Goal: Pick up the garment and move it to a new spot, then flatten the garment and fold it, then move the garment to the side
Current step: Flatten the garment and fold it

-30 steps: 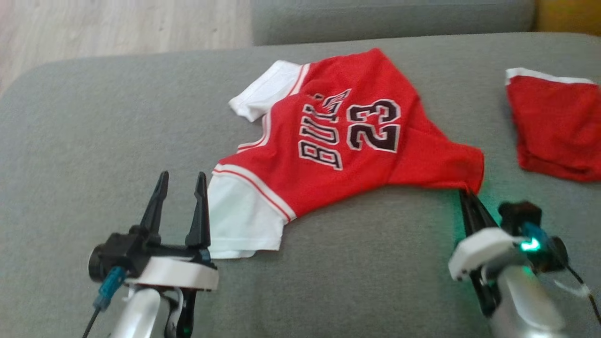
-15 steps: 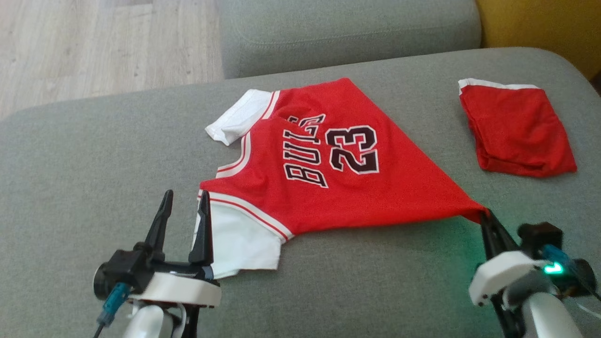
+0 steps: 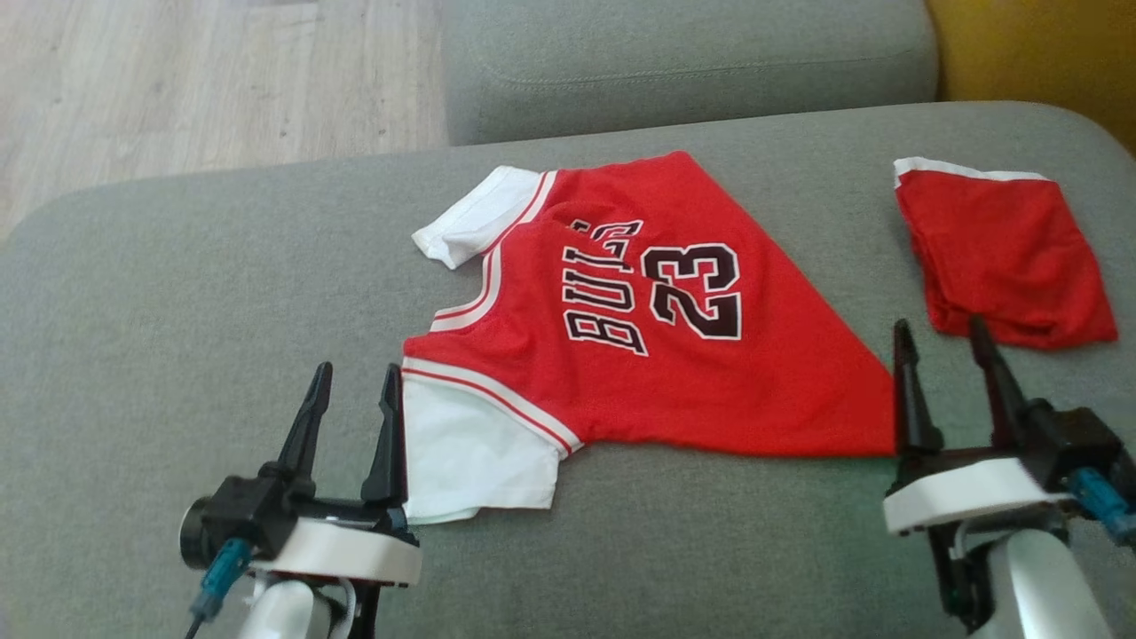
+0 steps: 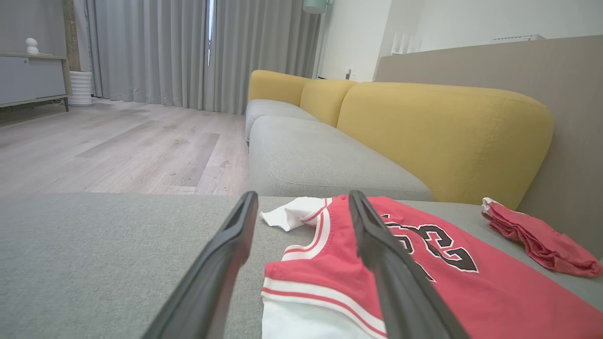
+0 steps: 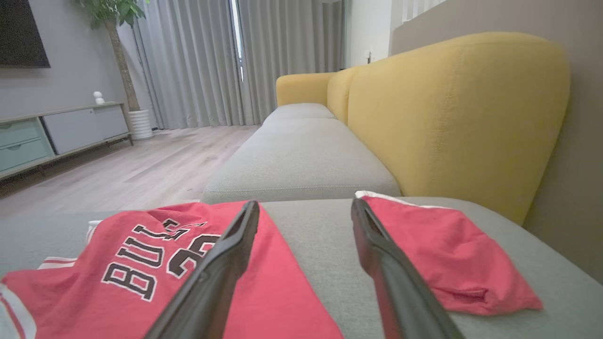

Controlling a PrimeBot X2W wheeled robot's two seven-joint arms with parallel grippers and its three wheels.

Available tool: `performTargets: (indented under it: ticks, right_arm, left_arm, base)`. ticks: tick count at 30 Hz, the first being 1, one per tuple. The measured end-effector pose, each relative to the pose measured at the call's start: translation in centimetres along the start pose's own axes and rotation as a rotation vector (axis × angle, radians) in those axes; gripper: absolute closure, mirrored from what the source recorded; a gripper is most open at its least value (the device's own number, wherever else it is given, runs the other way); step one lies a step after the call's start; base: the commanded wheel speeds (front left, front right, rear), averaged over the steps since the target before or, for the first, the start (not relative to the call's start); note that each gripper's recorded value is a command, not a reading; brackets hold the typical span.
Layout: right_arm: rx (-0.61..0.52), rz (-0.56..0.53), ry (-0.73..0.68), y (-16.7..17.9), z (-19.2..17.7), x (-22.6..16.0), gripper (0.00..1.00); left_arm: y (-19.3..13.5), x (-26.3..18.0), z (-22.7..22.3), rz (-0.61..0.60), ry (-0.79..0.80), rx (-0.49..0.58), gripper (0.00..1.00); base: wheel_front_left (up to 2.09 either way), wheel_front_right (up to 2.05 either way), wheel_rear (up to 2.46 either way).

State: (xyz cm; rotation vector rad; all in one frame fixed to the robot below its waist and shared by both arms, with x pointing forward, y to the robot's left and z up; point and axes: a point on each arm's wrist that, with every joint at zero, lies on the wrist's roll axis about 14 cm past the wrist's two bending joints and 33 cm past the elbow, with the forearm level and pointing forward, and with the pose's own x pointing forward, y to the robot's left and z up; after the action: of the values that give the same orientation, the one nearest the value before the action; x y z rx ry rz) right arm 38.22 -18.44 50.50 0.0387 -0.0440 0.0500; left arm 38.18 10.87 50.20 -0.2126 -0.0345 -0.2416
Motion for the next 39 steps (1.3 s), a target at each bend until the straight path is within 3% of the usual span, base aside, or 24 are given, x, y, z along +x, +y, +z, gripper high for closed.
performTargets:
  ticks: [11, 23, 39]
  right_arm:
    - [0.06, 0.046, 0.055, 1.9, -2.4, -0.1, 0.0]
    - [0.08, 0.031, 0.092, 1.5, -3.8, -0.3, 0.0]
    - [0.096, 0.014, 0.119, 1.1, -4.7, -0.4, 0.0]
  left_arm:
    - [0.8, -0.5, -2.0, 0.015, 0.064, -0.007, 0.0]
    - [1.3, -3.2, -10.7, 0.051, 0.499, -0.015, 0.0]
    - [1.0, -4.7, -13.5, 0.062, 0.706, -0.035, 0.0]
  base:
    - [0.0, 0.0, 0.0]
    - [0.0, 0.0, 0.0]
    - [0.0, 0.0, 0.0]
